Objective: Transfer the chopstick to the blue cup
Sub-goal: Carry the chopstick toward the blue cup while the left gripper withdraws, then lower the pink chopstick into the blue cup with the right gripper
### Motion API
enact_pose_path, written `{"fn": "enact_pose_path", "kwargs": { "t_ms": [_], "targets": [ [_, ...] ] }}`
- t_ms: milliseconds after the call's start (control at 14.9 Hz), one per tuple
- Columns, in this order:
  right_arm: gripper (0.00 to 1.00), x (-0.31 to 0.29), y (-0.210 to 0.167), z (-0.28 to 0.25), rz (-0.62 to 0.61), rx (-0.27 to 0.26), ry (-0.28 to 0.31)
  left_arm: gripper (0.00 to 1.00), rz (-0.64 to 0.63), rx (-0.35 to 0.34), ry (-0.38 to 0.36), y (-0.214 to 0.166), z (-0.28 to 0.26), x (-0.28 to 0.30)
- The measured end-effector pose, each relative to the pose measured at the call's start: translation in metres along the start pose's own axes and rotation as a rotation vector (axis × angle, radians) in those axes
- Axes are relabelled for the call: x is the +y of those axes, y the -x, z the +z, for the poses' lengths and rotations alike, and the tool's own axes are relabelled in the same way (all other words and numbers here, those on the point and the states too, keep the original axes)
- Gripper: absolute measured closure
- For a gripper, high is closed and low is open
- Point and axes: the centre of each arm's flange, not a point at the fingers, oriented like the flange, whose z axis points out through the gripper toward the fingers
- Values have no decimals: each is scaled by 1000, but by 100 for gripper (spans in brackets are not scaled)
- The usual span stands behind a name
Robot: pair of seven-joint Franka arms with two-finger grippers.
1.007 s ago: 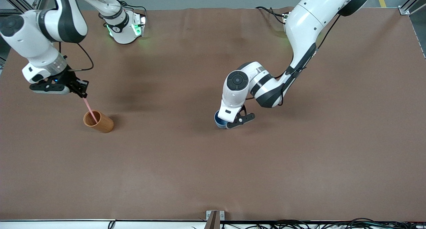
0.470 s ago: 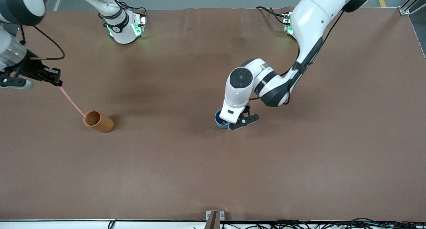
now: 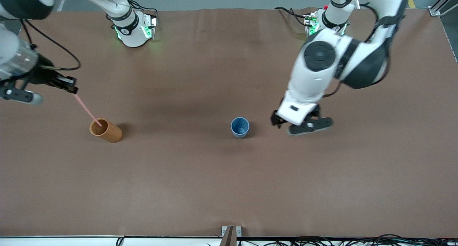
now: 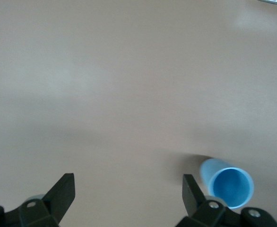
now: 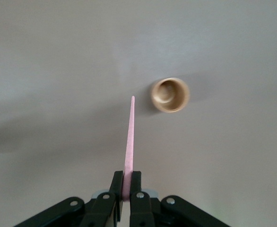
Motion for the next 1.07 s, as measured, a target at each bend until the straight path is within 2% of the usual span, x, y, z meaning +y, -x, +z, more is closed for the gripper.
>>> {"fn": "enact_pose_path", "kwargs": {
  "t_ms": [201,537,604,872,1074],
  "targets": [
    [91,-92,19,0,102,-10,18,0,86,-20,7,-26,-29,-72],
    [91,-221,62,12,262,-51,-54,0,256,-52,37,-32,-98,-187],
    [91,-246,71,14,289,-52,-77,0,271,-48,39,-26,-114,-200],
    [91,-333,100,37,349,-89,-249,0,286,-59,39,6,-162,-209],
    [91,-378,123,68,367,-90,-295,0,277,-70,51,11,-166,-208]
  ]
}}
